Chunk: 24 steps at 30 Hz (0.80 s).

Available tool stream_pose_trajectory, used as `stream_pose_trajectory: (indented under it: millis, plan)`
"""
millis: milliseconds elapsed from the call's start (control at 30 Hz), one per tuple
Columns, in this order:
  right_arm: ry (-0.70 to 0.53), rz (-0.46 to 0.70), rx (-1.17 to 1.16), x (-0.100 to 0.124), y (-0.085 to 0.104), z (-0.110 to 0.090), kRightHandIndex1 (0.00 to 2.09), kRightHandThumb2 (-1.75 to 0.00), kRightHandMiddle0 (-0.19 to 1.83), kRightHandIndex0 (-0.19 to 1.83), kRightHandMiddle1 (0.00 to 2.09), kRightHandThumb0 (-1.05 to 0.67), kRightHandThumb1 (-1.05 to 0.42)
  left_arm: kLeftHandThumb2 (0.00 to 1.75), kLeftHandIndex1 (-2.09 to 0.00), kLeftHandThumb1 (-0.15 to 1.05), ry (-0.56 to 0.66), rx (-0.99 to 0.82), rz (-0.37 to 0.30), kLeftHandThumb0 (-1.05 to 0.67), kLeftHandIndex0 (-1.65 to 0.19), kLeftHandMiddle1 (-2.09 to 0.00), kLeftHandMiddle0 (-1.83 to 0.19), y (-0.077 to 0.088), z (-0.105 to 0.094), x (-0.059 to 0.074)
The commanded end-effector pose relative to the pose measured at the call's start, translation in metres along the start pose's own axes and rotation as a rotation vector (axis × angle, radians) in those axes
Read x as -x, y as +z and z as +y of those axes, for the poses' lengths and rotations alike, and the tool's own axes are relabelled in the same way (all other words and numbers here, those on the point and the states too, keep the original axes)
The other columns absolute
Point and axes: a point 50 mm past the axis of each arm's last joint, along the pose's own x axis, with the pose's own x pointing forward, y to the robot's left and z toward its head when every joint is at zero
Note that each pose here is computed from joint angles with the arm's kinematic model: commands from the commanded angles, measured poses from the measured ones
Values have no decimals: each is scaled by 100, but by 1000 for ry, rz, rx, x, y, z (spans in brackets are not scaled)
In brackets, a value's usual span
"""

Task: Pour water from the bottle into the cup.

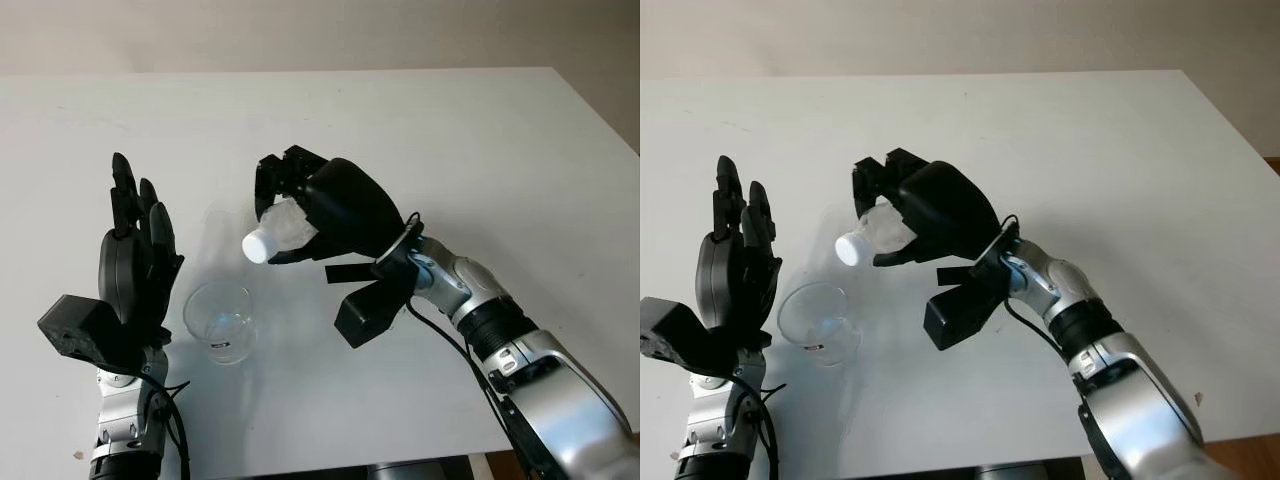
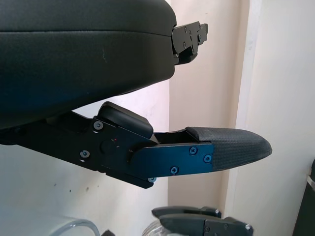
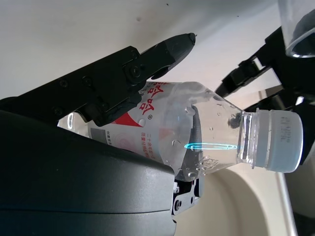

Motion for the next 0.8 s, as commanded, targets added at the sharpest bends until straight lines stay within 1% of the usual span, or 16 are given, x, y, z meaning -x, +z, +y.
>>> stream_pose_trajectory:
  millis: [0,200,367,500,600,767]
  plan:
    - [-17,-45,33,-10,3,-7,209,-7,83,111,209,-33,-102,53,0,105,-3,10,-15,-95,19,0,13,1,-4,-1]
    - [-18,-82,105,-23,8,-8,209,-7,82,111,209,-38,-104,53,0,105,3,14,-11,-94,19,0,13,-1,-6,-1]
    - [-28,-102,116,-31,12,-12,209,-6,78,113,209,-39,-101,55,0,105,8,12,-10,-93,19,0,12,-2,-7,-1]
    - [-40,-121,139,-33,15,-16,209,-5,75,113,209,-40,-99,55,0,105,1,13,-11,-95,19,0,14,-2,-8,-2]
    - [-63,-145,160,-34,18,-19,209,-6,81,114,209,-40,-101,54,0,105,2,15,-8,-95,19,0,15,-2,-9,-2]
    - [-113,-185,196,-33,23,-22,209,-7,81,114,209,-38,-104,53,0,105,5,13,-6,-96,19,0,14,-2,-9,-1]
